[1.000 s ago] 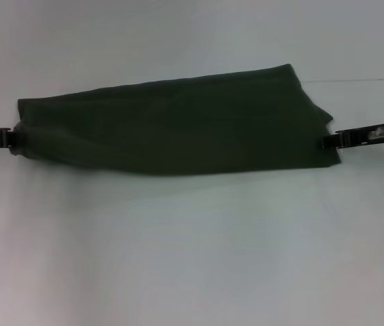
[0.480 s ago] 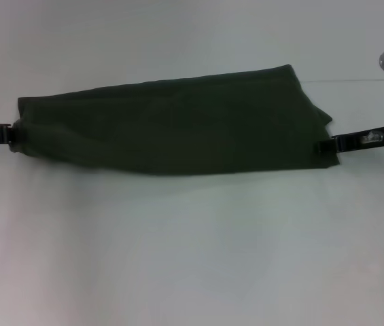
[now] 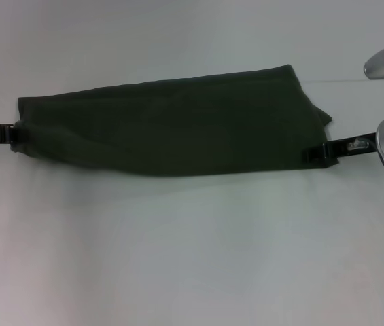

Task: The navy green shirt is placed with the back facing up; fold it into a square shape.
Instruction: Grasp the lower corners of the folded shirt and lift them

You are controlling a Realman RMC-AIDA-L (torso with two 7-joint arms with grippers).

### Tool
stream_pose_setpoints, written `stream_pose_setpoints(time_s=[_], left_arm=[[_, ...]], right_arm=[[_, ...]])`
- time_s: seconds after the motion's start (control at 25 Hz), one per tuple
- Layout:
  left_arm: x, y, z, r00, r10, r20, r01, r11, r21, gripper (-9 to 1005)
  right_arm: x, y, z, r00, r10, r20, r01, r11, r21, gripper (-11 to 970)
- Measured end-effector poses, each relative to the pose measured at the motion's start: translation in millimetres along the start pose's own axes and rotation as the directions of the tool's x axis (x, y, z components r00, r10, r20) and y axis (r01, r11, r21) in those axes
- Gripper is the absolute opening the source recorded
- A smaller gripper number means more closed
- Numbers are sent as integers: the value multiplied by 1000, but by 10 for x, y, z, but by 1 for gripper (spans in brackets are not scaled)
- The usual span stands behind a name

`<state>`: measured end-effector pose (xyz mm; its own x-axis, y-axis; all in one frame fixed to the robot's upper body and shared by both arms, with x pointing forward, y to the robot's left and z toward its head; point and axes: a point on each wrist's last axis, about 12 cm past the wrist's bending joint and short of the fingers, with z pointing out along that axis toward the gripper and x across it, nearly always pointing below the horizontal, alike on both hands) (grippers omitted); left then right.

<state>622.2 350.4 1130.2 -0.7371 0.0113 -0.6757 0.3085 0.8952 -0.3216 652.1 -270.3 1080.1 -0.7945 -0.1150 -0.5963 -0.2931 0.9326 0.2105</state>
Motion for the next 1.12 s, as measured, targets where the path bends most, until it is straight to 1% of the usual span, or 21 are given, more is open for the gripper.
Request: stream_pose_setpoints(time_s=[0.32, 0.52, 0.76, 1.12], left_arm=[[-20, -19, 11, 1000, 4, 1, -4, 1000, 5, 13], [-20, -21, 12, 1000, 4, 0, -4, 1000, 6, 14], [-18, -25, 16, 1000, 3, 0, -3, 1000, 8, 14], [-20, -26, 16, 1000, 2, 2, -2, 1000, 9, 13]], right_arm=[[13, 12, 12, 1000, 1, -6, -1, 1000, -4, 558], [11, 2, 8, 1000, 1, -4, -1, 1000, 0, 331], [8, -10, 5, 1000, 2, -1, -2, 1000, 4, 147], [3, -13, 2, 1000, 0, 0, 0, 1000, 5, 195]])
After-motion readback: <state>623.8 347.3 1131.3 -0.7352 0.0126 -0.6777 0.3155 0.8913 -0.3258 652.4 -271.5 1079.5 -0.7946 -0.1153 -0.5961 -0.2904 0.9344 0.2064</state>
